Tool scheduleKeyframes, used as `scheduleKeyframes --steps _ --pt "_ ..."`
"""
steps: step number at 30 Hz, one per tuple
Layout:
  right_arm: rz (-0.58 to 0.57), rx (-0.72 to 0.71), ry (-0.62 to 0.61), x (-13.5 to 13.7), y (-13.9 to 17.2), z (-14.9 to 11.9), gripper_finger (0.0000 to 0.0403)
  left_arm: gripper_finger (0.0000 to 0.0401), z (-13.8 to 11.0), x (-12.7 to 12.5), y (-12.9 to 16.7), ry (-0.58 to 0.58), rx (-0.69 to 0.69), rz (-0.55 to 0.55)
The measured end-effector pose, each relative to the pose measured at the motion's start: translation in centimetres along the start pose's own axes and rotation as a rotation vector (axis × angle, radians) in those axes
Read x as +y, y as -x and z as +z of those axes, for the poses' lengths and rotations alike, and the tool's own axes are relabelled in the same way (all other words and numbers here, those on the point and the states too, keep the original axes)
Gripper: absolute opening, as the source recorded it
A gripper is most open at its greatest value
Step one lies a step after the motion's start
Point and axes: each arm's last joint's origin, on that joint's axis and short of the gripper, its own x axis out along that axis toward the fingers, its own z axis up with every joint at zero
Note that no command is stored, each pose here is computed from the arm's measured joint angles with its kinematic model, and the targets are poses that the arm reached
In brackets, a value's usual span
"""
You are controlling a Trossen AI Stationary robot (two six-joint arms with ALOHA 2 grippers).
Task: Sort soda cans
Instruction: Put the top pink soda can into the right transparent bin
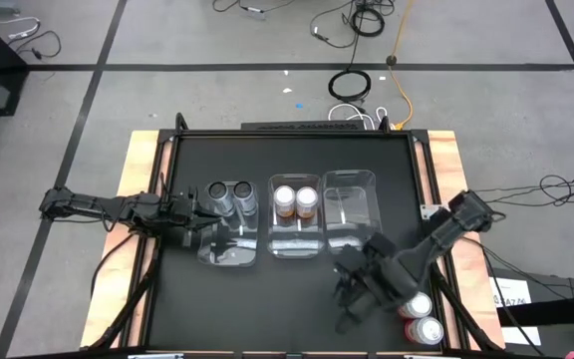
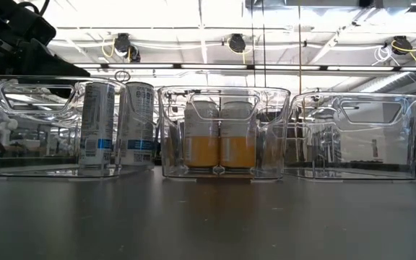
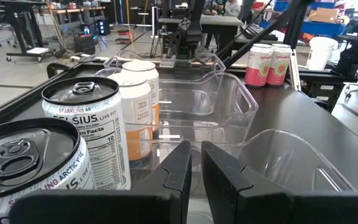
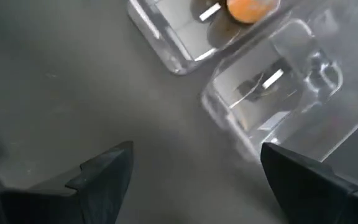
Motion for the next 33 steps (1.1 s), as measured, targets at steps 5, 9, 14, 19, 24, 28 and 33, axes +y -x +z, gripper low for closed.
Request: scheduleKeyframes --steps 5,9,14,19,24,28,33 --pt "0.032 0.029 -0.094 0.8 1.3 -3.1 0.0341 0.005 0.0 0.0 0.0 0.0 0.0 0.0" --pt "0.06 0.033 -0.167 0.9 2.3 -4.8 0.0341 0.005 0.0 0.0 0.0 0.0 0.0 0.0" --pt "0.079 0.037 -0.27 -1.7 3.5 -7.0 0.0341 0.005 0.0 0.0 0.0 0.0 0.0 0.0" --pt "0.044 0.062 -0.437 -6.6 3.0 -9.7 0.0341 0.005 0.0 0.0 0.0 0.0 0.0 0.0" --pt "-0.02 0.158 -0.497 -9.3 1.5 -11.1 0.0341 0.005 0.0 0.0 0.0 0.0 0.0 0.0" --pt "-0.043 0.206 -0.44 -9.8 0.8 -11.5 0.0341 0.005 0.0 0.0 0.0 0.0 0.0 0.0" --pt "-0.07 0.292 -0.411 -9.6 0.7 -11.8 0.0341 0.005 0.0 0.0 0.0 0.0 0.0 0.0"
